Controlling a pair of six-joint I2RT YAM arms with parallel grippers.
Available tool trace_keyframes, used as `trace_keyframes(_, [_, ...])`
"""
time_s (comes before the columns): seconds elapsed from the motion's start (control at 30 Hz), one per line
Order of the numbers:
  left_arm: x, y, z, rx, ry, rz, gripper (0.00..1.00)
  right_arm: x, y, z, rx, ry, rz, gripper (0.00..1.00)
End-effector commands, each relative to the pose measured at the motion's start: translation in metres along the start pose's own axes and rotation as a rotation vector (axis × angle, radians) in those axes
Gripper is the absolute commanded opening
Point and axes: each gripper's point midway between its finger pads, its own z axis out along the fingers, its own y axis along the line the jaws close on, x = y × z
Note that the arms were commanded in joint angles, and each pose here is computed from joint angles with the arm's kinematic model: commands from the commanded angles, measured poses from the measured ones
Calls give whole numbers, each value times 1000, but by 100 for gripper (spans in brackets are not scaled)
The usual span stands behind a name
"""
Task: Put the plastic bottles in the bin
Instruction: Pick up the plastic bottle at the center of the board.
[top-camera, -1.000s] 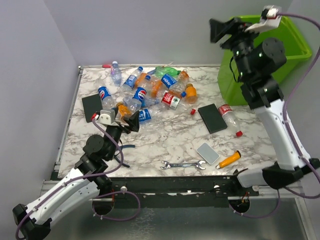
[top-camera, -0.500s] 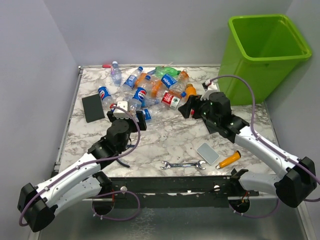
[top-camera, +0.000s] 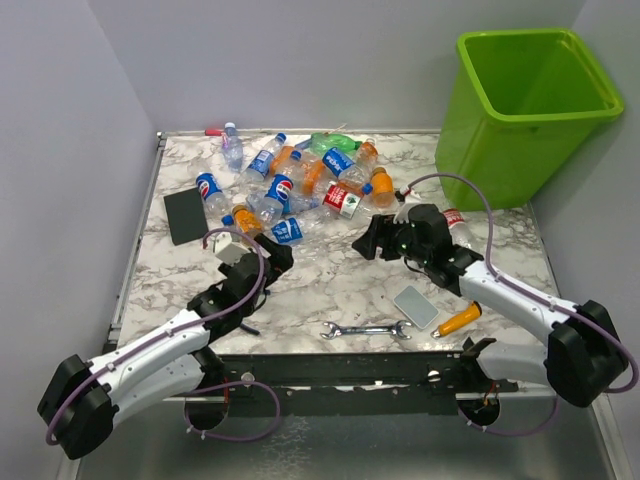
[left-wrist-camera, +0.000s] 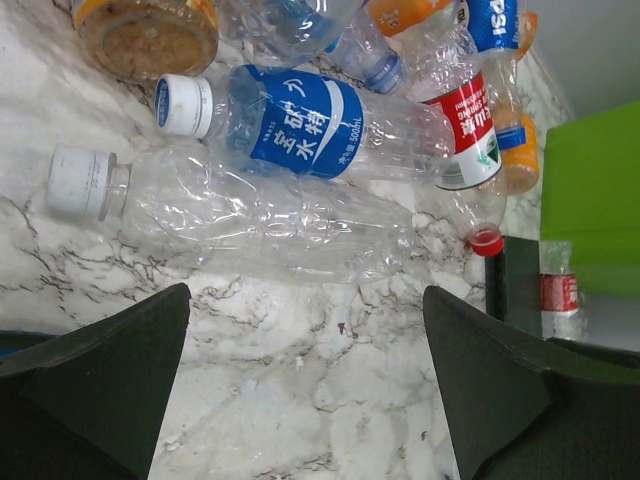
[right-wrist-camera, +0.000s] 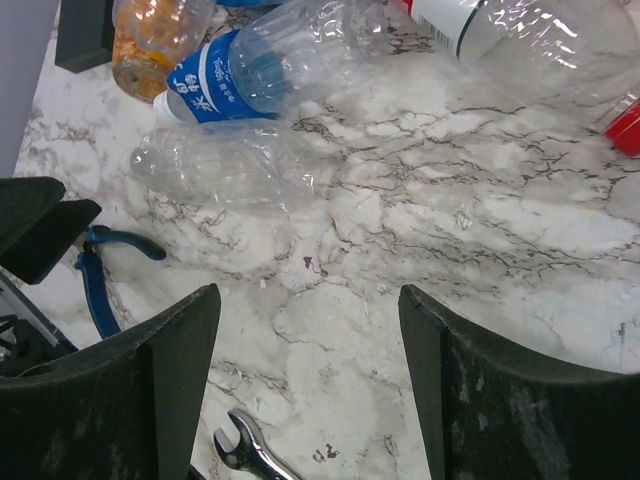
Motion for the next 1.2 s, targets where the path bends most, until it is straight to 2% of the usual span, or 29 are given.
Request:
trace_keyframes(0.0, [1, 5, 11, -76, -43, -264, 99, -11, 23, 7, -108, -18, 3, 75])
trace_keyframes(0.1, [7, 4, 20, -105, -40, -347, 99, -12, 23, 6, -106, -20, 3, 75])
trace_keyframes(0.3, [22, 4, 39, -191, -21, -408, 99, -16, 24, -10, -91, -35, -3, 75])
trace_keyframes(0.47, [14, 20, 53, -259, -127, -396, 99, -21, 27, -25, -90, -53, -10, 75])
trace_keyframes(0.57, [18, 26, 63, -300, -124, -379, 99, -23, 28, -35, -85, -59, -9, 75])
trace_keyframes(0.83, [28, 38, 82, -367, -111, -386, 90, -35, 35, -55, -89, -94, -24, 75])
trace_keyframes(1.0, [27, 33, 86, -354, -105, -357, 77, -34, 31, -59, -72, -96, -32, 75])
trace_keyframes(1.13, [27, 33, 82, -331, -91, -327, 52, -32, 29, -61, -66, -98, -32, 75])
trace_keyframes(1.17, [27, 34, 80, -324, -84, -303, 49, -32, 30, -61, -67, -98, -32, 75])
